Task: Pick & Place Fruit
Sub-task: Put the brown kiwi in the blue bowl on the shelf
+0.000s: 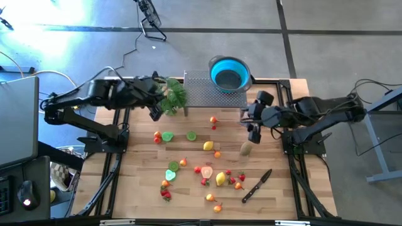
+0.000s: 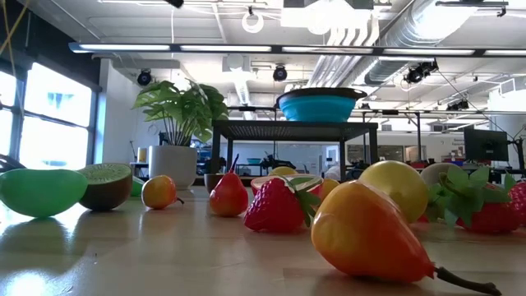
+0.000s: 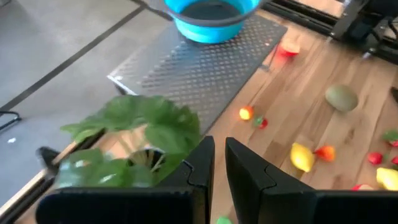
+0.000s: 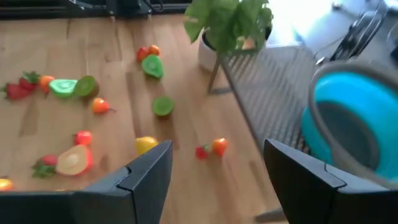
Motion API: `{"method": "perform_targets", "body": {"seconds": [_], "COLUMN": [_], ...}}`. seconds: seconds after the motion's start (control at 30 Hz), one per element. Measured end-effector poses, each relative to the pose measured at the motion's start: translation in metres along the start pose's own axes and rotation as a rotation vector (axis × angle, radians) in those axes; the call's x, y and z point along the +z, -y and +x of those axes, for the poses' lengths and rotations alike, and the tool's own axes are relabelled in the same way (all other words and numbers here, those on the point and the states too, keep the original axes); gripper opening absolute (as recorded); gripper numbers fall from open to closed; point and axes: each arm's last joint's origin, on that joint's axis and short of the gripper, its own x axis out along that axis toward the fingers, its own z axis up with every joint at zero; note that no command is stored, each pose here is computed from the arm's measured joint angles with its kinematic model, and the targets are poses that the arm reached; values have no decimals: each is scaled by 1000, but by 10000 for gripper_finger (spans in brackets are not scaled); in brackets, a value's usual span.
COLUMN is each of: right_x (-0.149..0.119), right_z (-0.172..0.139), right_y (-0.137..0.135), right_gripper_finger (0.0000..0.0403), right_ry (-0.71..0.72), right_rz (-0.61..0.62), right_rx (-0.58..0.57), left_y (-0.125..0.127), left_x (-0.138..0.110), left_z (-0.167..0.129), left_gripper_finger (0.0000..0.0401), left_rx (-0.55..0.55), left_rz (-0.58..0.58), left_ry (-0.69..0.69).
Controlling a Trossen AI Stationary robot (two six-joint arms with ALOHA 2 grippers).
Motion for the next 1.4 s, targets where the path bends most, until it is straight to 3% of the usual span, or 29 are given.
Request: {"method": "perform_targets", "body": {"seconds": [0.27, 0.5, 0.6, 0.77, 0.87, 1.13, 1.4], "right_x": [-13, -18, -19, -22, -25, -32, -39], "right_z": [-5, -6, -6, -5, -4, 1, 17], "right_y": [-6, -6, -5, -5, -5, -6, -14], "right_gripper_finger": [246, 246, 246, 246, 246, 246, 246], "right_ry": [-114, -188, -203, -232, -278, -356, -448], "right_rz": [101, 258, 387, 745, 862, 1029, 1049], "right_rx": [43, 60, 41, -21, -42, -155, -287], "left_y": [25, 27, 26, 23, 22, 21, 21], "left_x": [-29, -56, -62, -63, -63, -63, -63], "left_z": [31, 29, 25, 17, 16, 16, 16], "left_gripper_finger": [35, 35, 35, 35, 35, 35, 35], "left_rx": [-133, -226, -267, -291, -293, -291, -290], "left_rz": [18, -4, -17, -51, -59, -59, -58], "left_ry": [136, 214, 250, 276, 278, 279, 275]}}
